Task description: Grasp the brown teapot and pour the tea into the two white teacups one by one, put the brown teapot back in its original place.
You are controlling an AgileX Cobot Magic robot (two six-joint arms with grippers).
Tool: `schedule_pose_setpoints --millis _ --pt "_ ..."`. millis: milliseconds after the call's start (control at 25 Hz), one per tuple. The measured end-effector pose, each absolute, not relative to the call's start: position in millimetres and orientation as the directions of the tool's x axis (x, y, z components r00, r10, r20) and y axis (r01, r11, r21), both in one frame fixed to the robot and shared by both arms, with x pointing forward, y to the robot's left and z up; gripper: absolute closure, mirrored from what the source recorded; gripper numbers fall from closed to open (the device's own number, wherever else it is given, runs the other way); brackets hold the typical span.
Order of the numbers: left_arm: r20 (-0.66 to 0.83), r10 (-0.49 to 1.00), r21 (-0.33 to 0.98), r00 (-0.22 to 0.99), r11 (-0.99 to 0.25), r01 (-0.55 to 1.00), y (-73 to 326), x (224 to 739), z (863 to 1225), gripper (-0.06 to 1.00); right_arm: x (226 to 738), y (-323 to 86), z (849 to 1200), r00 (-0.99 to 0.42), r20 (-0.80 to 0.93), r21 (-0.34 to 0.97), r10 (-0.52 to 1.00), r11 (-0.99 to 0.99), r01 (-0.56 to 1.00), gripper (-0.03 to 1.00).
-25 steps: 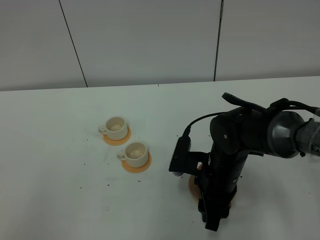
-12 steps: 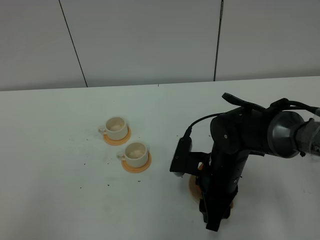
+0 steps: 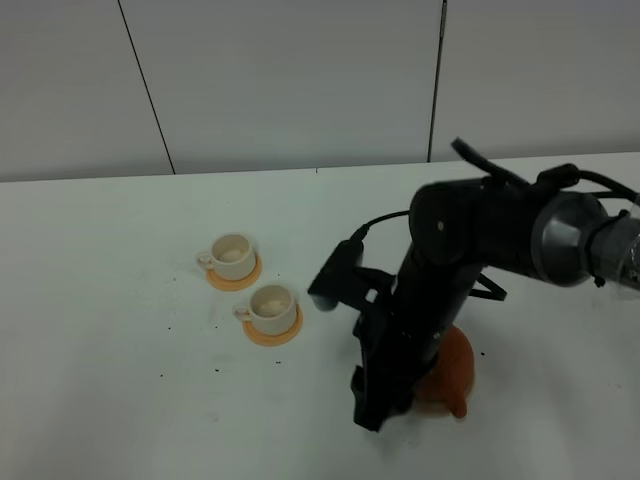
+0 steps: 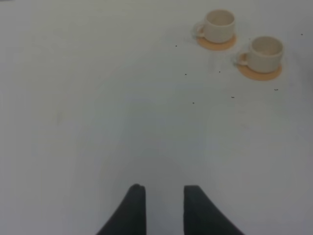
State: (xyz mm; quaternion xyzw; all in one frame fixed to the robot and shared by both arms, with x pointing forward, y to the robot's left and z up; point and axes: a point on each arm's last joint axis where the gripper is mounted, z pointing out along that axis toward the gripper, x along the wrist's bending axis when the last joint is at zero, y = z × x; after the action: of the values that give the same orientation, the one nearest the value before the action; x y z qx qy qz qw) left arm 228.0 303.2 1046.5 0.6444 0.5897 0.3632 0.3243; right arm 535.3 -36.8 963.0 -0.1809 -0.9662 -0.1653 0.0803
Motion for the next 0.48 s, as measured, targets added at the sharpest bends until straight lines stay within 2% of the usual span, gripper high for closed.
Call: schedule_pose_setpoints --millis 200,480 --pt "0.086 0.995 0.846 0.041 -0.094 0.524 303.2 228.0 1046.5 0.69 539.7 -36.0 981.0 -0.781 0.277 0.186 0.559 0.767 0.615 0.55" --pt "0.086 0.995 0.846 0.041 -0.094 0.524 303.2 228.0 1046.5 0.69 545.7 -51.5 980.9 -0.504 0.232 0.022 0.832 0.513 0.858 0.58"
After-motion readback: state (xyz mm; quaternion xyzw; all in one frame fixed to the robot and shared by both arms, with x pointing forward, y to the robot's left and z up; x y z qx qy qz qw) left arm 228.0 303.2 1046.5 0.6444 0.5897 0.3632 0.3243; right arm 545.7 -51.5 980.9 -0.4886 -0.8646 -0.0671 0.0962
